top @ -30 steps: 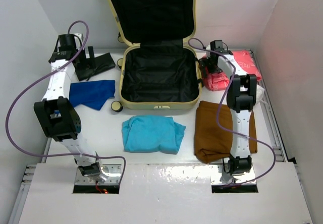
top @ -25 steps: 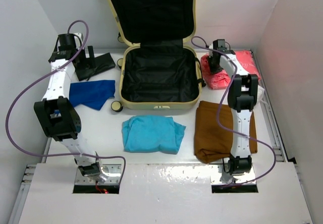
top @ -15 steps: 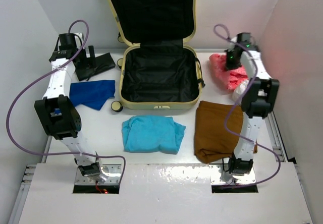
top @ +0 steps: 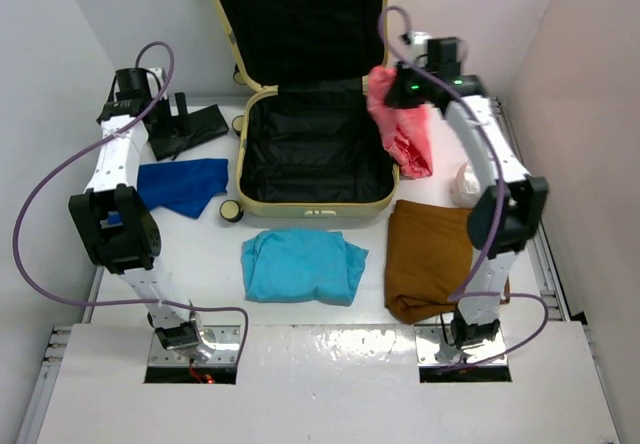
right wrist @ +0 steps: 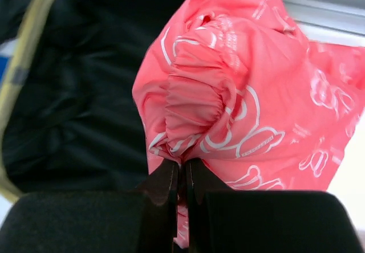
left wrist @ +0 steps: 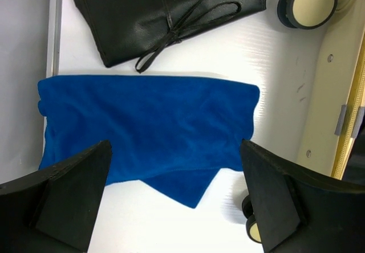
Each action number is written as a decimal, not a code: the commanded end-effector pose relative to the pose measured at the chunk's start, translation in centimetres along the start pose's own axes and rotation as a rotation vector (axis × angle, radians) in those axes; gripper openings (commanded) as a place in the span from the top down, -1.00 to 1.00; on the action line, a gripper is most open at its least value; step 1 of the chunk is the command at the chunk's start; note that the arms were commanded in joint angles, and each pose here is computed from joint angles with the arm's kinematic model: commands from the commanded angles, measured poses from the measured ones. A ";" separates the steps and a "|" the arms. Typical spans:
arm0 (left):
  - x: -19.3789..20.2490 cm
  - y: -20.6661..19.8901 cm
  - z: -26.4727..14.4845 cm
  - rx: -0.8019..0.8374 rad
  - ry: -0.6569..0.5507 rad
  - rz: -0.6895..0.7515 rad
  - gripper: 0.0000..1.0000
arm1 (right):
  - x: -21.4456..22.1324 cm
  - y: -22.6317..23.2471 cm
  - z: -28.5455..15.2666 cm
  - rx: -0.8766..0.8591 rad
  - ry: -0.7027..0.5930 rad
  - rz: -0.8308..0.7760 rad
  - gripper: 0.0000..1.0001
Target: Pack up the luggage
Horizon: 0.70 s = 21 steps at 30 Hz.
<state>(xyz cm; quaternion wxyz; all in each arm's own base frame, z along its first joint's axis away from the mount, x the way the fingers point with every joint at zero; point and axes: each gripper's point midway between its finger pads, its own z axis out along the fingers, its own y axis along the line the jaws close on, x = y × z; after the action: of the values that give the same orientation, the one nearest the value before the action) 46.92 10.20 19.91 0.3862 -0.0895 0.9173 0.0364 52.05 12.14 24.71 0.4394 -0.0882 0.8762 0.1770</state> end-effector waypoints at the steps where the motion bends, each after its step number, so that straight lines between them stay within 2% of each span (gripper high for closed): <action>1: -0.8 0.8 -0.5 0.001 -0.029 -0.044 -0.99 | -0.4 6.4 5.5 -0.147 -0.030 0.049 1.00; 2: -1.1 0.8 -0.9 0.001 -0.038 -0.044 -0.99 | -1.3 6.5 5.9 -0.150 -0.052 0.055 1.00; 3: -0.4 1.4 -0.6 -0.008 -0.024 -0.053 -0.99 | -1.5 10.0 6.6 -0.198 -0.058 0.026 1.00; 4: -0.4 1.7 -0.7 -0.006 -0.024 -0.060 -0.99 | -1.4 10.9 8.0 -0.213 -0.061 0.028 1.00; 9: 1.6 3.0 -0.6 -0.004 0.009 -0.112 -0.99 | 1.9 18.1 13.3 -0.287 -0.053 -0.074 1.00; 12: 2.1 3.6 -0.5 0.017 0.007 -0.142 -0.99 | 3.7 21.1 15.1 -0.297 -0.071 -0.117 1.00; 16: 2.7 4.8 0.1 0.014 0.011 -0.180 -0.99 | 5.4 23.2 17.6 -0.314 -0.091 -0.098 1.00; 17: 2.7 4.6 0.1 0.028 0.011 -0.180 -0.99 | 4.3 23.8 17.6 -0.324 -0.128 -0.086 1.00; 21: 3.5 5.2 0.9 0.056 0.030 -0.215 -0.99 | 5.0 26.2 19.0 -0.340 -0.170 -0.071 1.00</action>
<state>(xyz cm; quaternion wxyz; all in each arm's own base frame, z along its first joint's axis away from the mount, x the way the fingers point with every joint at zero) 43.53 14.89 15.41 0.3480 -0.1724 0.9215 -0.0073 52.75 41.62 11.49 0.4230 -0.2021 0.8381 0.2789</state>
